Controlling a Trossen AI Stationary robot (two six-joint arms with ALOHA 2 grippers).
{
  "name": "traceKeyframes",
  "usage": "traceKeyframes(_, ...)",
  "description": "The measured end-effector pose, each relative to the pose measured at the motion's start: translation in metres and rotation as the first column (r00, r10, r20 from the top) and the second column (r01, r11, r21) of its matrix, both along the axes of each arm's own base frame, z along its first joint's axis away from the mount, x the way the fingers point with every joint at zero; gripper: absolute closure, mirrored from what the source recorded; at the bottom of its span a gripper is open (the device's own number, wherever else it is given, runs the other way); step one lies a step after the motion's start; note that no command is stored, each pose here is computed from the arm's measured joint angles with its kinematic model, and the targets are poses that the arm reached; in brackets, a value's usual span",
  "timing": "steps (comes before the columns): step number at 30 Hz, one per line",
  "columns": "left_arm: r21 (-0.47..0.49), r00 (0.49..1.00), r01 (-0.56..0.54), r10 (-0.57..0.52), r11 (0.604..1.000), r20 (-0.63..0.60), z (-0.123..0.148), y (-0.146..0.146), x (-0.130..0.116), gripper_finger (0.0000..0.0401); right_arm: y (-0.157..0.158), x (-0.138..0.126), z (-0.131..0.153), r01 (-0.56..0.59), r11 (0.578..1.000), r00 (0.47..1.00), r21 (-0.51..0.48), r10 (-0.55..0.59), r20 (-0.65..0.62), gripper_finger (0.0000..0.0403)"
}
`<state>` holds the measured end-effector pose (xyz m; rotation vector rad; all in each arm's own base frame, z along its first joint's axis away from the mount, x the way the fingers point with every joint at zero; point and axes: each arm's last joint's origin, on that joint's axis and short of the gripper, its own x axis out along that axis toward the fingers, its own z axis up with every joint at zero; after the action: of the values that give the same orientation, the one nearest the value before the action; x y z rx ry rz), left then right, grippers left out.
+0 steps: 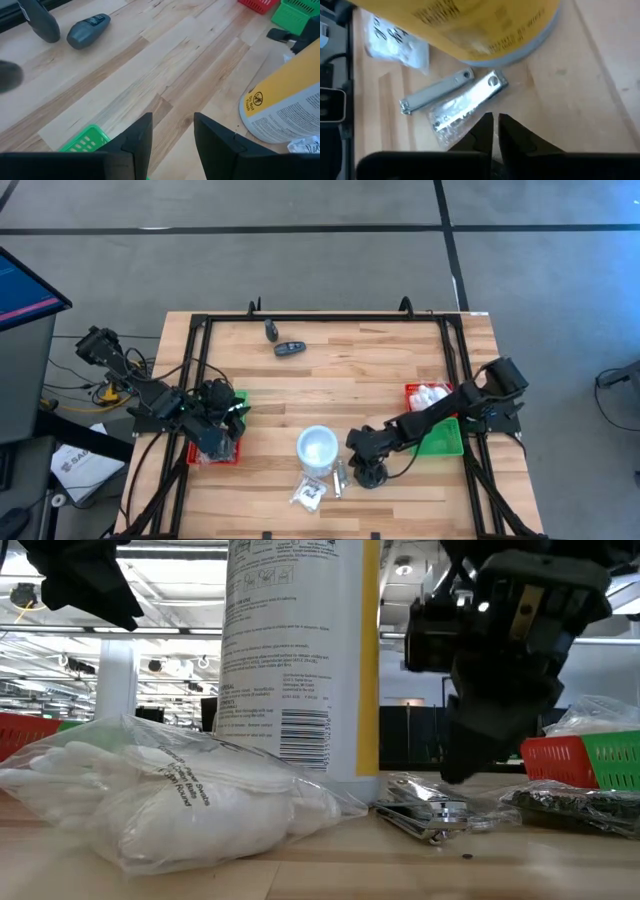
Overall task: Pick & Place Travel size toiletries
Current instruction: Put the silver nail cutter into the left green bin
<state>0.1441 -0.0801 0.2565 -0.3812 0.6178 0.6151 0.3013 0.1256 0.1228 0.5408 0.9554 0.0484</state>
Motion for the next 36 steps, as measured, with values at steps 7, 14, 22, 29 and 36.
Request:
traceKeyframes(7,0.000,1.000,0.000,0.000,1.000,0.001,0.000,0.000,0.000,0.0265,-0.004,0.002,-0.004,-0.002,1.000,1.000,0.021,0.002,-0.018,0.0325)
traceKeyframes(14,-0.001,1.000,0.000,0.000,1.000,0.002,0.000,0.000,0.000,0.0265,-0.003,0.005,-0.002,0.021,0.999,1.000,0.044,-0.021,0.005,0.0260)
traceKeyframes(22,-0.002,1.000,0.000,0.000,1.000,0.002,0.000,0.000,0.000,0.0265,-0.002,0.008,-0.007,0.068,0.997,0.997,0.027,-0.069,0.023,0.0209)
traceKeyframes(29,-0.002,1.000,0.000,0.000,1.000,0.003,0.000,0.000,0.000,0.0265,-0.001,0.013,-0.015,0.091,0.995,0.995,0.050,-0.093,0.028,0.0198)
traceKeyframes(36,-0.002,1.000,0.000,0.000,1.000,0.003,0.000,0.000,0.000,0.0265,0.003,0.014,-0.018,0.085,0.995,0.995,0.057,-0.088,0.050,0.0203)
